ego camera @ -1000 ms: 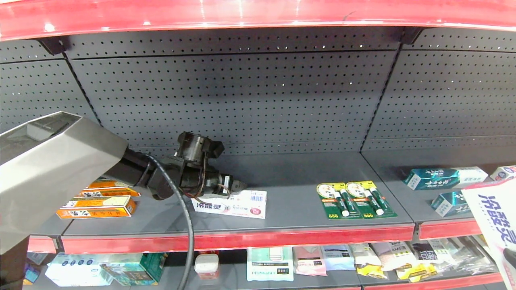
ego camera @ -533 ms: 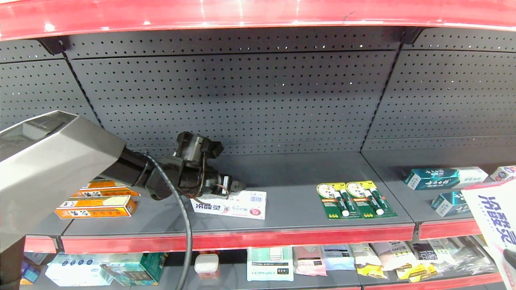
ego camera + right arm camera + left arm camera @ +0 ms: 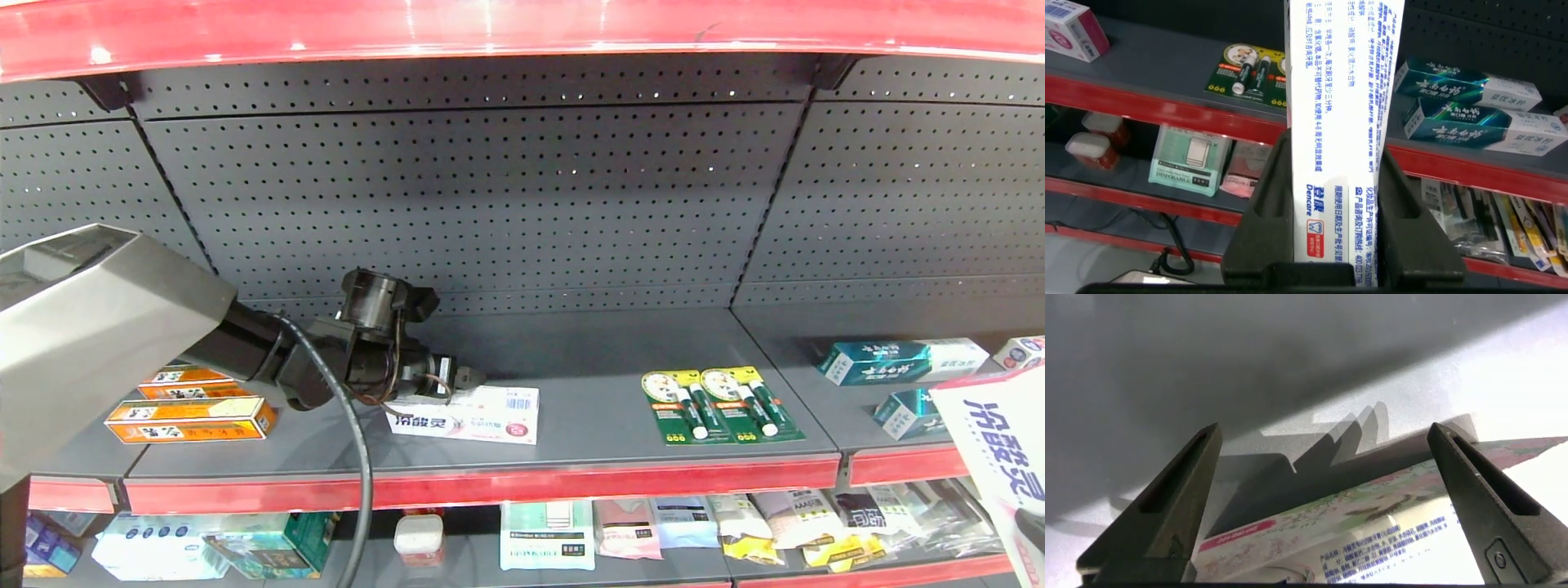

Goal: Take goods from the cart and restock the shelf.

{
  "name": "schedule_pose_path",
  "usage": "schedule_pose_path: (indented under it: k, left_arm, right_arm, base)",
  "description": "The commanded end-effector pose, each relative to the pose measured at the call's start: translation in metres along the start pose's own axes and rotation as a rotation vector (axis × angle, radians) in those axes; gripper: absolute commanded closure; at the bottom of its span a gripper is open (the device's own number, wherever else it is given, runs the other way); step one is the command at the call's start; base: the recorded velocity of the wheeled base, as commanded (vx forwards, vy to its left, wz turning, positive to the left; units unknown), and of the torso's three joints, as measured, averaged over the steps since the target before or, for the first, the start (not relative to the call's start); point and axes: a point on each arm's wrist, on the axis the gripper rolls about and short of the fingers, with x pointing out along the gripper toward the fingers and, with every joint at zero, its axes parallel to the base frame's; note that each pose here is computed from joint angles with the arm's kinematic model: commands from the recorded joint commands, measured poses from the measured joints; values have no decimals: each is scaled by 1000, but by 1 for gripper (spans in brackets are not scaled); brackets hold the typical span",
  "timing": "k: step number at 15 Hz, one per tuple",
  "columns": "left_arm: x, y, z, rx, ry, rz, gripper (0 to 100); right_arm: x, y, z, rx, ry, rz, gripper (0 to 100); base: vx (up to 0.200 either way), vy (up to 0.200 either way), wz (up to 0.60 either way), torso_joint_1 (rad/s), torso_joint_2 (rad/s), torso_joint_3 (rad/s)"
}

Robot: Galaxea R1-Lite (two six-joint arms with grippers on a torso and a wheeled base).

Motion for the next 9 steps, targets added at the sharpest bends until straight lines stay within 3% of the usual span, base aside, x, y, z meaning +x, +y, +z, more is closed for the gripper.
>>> schedule_pose_path:
  k: [1, 9]
  left_arm:
    - [-4, 0, 0, -3, -4, 1, 0]
    - [-12, -3, 5, 8, -46, -33, 0]
  right_arm:
    - [0, 0, 0, 0, 3, 1, 100]
    - [1, 1, -3, 0, 13, 6, 100]
  base:
    - [0, 0, 0, 0, 0, 0]
    - [0, 0, 0, 0, 0, 0]
